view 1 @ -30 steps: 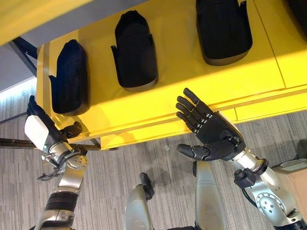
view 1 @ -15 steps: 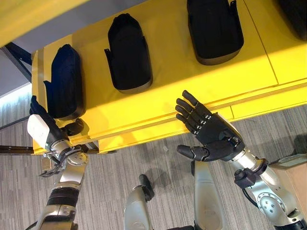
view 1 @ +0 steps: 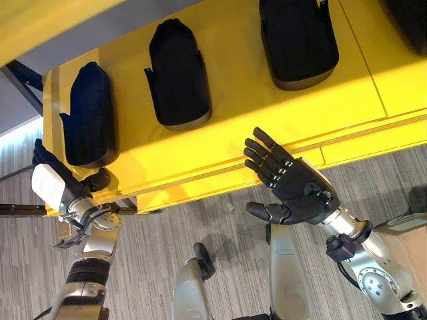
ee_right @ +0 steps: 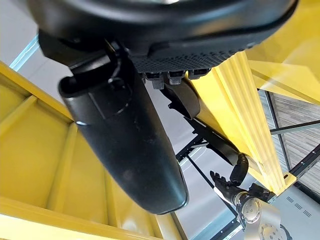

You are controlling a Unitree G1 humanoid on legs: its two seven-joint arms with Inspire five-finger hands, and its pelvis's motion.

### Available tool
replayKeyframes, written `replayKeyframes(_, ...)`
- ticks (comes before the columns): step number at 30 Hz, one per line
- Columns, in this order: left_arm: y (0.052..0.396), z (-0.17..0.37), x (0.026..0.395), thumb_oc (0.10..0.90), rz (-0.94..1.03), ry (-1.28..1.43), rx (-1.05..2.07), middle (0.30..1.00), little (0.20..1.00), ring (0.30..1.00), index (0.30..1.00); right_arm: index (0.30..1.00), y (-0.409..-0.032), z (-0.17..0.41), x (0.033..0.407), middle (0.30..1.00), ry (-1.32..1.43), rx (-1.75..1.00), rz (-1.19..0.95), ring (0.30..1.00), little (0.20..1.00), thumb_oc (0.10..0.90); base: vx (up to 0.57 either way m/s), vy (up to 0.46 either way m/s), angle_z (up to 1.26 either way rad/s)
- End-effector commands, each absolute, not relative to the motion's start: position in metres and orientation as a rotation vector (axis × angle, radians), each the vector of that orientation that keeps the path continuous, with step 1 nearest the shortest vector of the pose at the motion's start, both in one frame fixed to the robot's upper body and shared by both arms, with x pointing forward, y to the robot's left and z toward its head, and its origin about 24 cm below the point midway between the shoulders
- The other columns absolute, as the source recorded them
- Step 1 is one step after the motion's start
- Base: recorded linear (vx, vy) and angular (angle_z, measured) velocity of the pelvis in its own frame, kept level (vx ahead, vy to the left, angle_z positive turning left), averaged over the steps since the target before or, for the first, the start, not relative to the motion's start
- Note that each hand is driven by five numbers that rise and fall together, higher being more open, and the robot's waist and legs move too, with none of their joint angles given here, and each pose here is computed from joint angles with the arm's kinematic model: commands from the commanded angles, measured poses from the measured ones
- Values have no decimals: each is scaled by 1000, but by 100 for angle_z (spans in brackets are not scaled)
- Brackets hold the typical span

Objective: Move parts from the plastic box to the shelf.

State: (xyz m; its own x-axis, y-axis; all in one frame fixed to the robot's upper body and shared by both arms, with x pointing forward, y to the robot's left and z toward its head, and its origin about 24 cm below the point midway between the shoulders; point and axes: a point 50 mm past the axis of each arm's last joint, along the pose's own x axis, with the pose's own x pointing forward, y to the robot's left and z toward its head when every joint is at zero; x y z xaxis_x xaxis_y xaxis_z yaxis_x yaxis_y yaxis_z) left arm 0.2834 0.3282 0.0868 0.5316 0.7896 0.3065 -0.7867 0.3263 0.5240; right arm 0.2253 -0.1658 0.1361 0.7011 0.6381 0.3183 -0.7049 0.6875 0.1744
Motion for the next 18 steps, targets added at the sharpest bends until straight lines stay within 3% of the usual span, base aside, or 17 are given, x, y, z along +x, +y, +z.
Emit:
replayKeyframes(1,384,129,258,900,1297,-80,782,1000,1000,1000,1000,1000,-145,179,221,1000,-509,349,903,1000,1000,900,0,0,0)
replayKeyframes(18,392,141,259,900,1332,-111,739,1000,1000,1000,1000,1000,-145,179,221,1000,-488,336,907,1000,1000,900,0,0,0)
